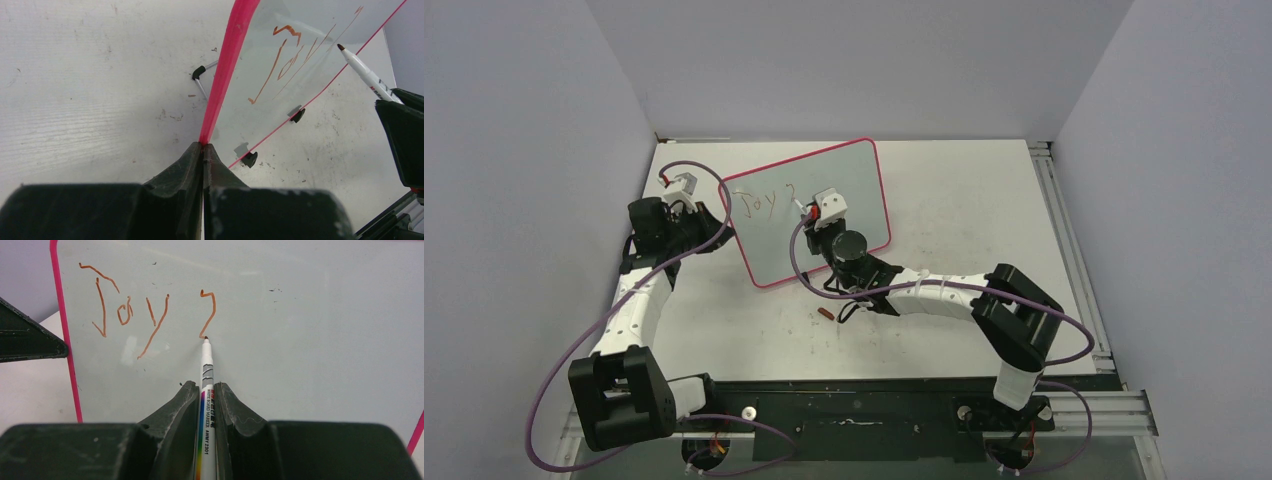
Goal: Write a sentence on the whiteboard
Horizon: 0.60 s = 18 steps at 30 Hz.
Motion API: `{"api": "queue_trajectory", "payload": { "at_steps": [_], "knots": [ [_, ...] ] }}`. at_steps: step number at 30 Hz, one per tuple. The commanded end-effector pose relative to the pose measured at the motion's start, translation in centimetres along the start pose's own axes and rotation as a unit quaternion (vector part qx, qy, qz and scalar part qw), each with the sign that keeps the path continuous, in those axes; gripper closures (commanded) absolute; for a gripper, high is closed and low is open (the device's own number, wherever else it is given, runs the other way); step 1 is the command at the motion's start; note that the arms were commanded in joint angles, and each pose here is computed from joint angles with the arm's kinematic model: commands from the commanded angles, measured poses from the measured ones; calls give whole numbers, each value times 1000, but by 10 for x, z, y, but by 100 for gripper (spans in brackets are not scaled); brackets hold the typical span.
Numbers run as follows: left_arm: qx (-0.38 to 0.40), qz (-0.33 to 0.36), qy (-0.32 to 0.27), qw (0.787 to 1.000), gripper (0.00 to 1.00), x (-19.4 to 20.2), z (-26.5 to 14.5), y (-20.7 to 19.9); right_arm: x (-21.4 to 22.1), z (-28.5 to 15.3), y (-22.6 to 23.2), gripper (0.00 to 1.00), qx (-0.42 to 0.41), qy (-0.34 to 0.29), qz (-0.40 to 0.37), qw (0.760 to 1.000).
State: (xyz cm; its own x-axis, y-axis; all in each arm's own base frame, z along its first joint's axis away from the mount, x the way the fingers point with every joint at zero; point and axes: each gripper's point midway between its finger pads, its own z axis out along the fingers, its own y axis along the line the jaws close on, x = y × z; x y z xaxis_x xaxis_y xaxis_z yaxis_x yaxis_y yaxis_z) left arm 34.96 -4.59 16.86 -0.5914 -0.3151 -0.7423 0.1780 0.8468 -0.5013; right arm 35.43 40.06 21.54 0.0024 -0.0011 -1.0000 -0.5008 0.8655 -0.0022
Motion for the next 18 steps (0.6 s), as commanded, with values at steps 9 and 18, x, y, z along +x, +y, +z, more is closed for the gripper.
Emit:
{"api": "queue_trajectory", "payload": {
  "at_steps": [9,18],
  "knots": [
    [20,14,-2,1000,100,-8,-4,-16,-86,-9,3,95,-53,-58,28,996],
    [23,14,1,1000,100,-7,-3,-17,-82,5,-1,95,-51,-61,26,996]
  ]
}}
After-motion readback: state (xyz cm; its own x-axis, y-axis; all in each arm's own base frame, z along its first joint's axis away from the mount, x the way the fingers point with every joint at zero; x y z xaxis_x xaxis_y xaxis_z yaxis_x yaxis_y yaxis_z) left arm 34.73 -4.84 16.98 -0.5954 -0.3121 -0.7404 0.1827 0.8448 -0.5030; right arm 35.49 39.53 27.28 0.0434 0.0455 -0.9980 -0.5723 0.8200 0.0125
